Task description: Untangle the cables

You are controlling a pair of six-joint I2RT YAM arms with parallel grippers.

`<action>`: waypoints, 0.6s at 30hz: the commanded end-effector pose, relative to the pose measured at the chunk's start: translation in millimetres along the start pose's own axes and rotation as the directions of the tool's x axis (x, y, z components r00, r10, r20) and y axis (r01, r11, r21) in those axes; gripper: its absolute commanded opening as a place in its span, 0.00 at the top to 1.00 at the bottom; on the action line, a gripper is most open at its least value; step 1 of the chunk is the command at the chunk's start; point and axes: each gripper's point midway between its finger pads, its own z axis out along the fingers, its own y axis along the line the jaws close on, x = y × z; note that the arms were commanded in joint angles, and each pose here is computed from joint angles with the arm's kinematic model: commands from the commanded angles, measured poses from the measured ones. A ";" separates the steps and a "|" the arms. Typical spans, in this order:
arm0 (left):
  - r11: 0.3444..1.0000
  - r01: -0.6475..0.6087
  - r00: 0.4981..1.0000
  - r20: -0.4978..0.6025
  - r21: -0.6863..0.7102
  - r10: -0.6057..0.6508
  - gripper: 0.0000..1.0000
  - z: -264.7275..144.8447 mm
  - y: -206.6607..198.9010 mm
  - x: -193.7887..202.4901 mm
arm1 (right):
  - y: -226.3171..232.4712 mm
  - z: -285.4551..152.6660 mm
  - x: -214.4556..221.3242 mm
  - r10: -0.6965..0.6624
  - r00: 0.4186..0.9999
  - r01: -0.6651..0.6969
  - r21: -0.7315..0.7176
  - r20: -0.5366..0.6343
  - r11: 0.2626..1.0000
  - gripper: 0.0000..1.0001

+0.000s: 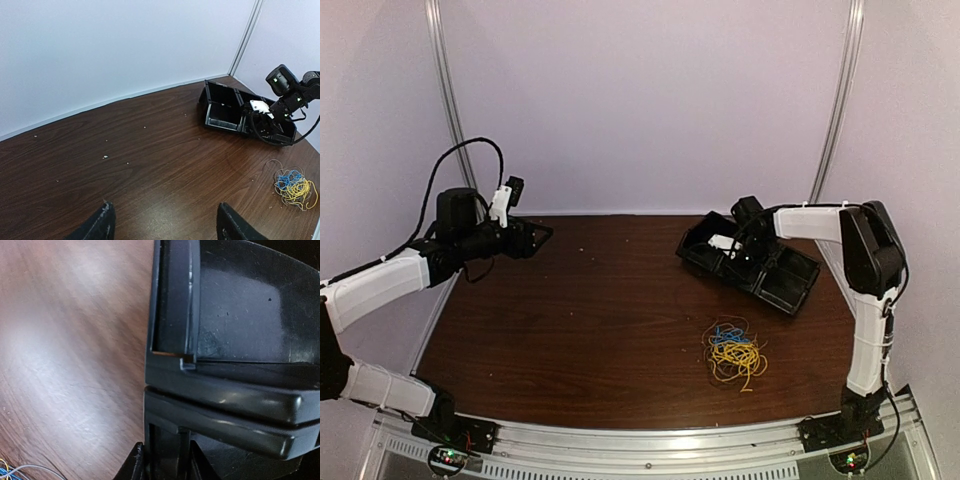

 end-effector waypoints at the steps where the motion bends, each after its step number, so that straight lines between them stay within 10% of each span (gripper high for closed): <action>1: 0.999 -0.027 0.998 0.060 0.026 0.025 0.30 -5.9 -9.0 -23.6 | 35.4 -3.9 -5.7 -0.146 0.989 0.146 -0.016 -0.004 0.989 0.77; 18: 0.999 -0.030 0.998 0.061 0.032 0.028 0.30 -5.7 -10.0 -23.2 | 115.5 5.4 -35.2 -0.494 0.869 0.495 0.014 -0.042 0.869 0.81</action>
